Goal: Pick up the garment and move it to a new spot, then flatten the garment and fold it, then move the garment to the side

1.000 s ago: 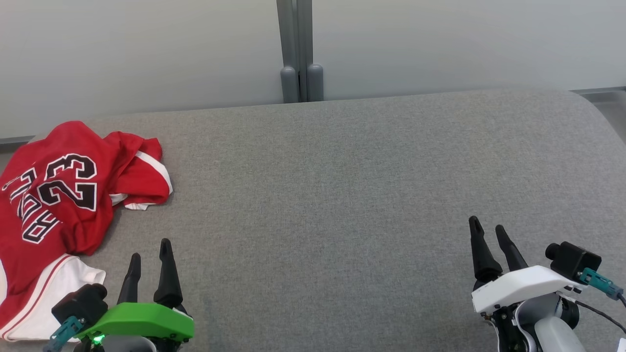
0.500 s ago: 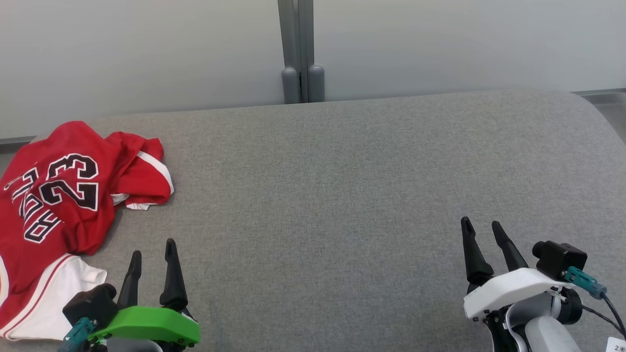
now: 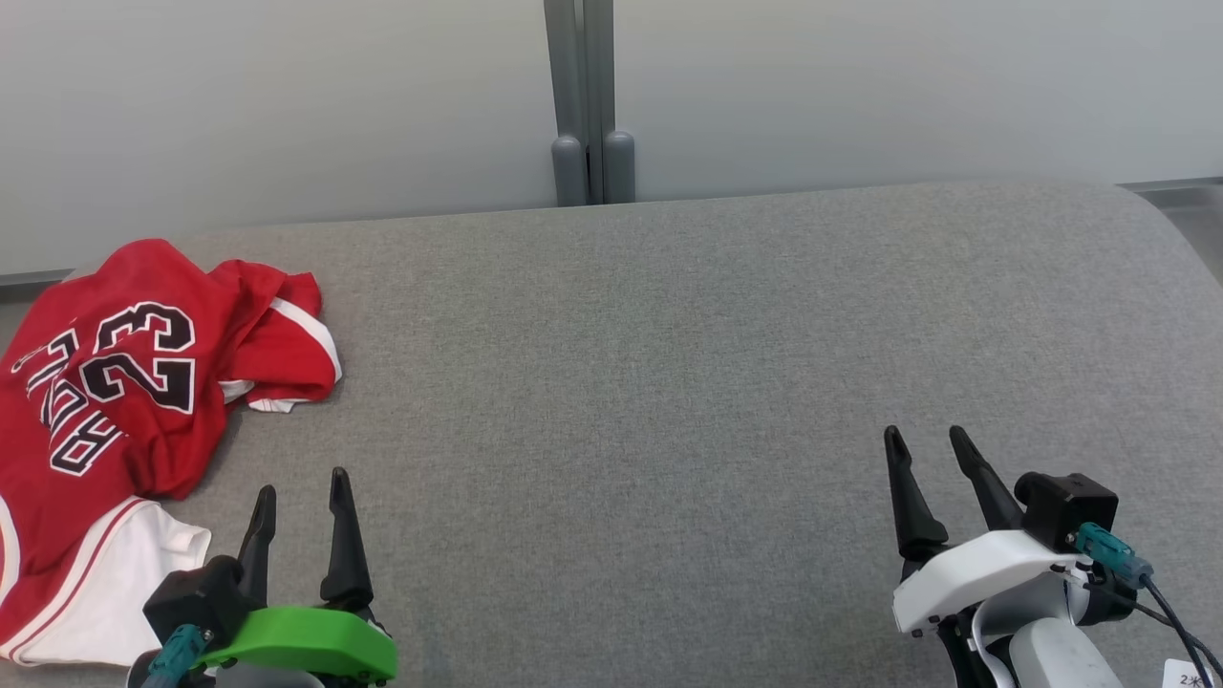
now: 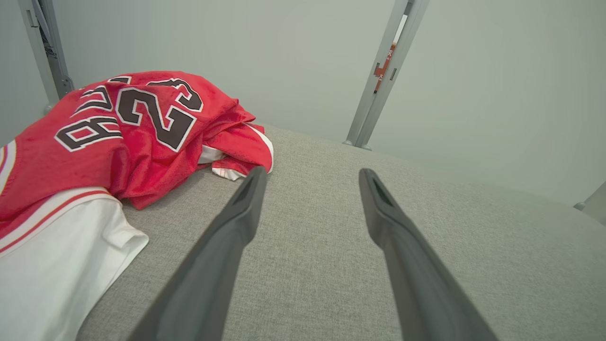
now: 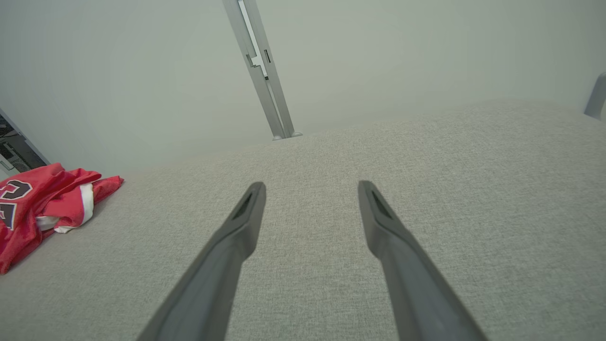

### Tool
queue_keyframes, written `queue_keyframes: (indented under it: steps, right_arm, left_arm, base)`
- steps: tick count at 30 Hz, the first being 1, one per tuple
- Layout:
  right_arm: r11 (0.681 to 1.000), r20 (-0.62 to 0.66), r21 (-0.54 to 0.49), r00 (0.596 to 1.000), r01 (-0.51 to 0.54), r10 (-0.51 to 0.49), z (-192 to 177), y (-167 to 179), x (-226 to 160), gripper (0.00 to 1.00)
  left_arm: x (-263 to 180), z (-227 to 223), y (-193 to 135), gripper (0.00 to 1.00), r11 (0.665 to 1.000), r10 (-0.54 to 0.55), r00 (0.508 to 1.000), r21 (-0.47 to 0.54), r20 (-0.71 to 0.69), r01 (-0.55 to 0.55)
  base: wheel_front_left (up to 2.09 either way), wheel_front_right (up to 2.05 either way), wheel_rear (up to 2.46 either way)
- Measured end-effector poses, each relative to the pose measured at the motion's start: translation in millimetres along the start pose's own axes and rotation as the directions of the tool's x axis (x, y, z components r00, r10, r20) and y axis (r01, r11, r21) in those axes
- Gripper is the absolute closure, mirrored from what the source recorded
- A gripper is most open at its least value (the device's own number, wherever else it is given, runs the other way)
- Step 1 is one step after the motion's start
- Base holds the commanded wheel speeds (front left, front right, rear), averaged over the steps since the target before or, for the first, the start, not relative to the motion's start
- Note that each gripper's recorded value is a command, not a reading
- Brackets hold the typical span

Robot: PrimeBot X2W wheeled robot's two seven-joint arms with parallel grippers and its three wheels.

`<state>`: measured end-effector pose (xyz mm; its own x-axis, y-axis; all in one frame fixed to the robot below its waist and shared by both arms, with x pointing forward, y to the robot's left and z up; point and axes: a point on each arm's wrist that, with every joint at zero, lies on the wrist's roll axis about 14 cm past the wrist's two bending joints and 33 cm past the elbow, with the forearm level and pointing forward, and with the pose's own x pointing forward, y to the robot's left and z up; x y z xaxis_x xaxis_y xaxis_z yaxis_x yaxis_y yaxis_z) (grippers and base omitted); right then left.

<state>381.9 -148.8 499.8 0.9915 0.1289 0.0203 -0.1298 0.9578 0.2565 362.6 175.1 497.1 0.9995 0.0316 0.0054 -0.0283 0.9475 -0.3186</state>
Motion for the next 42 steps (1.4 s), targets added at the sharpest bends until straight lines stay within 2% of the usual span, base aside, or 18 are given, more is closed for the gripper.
queue_keyframes:
  steps: [25, 36, 42]
  right_arm:
    - [0.979, 0.016, -0.192, 0.998, -0.063, 0.067, 2.0, 14.0, -0.5, 0.00]
    - [0.962, 0.023, -0.260, 0.995, -0.084, 0.093, 4.6, 19.6, -3.1, 0.00]
    - [0.965, 0.026, -0.250, 0.996, -0.081, 0.091, 5.0, 19.2, -4.6, 0.00]
  left_arm:
    - [-4.5, 5.4, -3.1, 0.00, 0.993, -0.023, 0.999, 0.118, 0.046, 0.017]
    - [-9.8, 0.2, -3.3, 0.00, 0.996, -0.009, 0.999, 0.093, 0.042, 0.005]
    - [-10.4, -1.0, -4.3, 0.00, 0.997, -0.006, 0.999, 0.078, 0.040, 0.003]
  base:
    - [0.00, 0.00, 0.00]
    - [0.00, 0.00, 0.00]
    - [0.00, 0.00, 0.00]
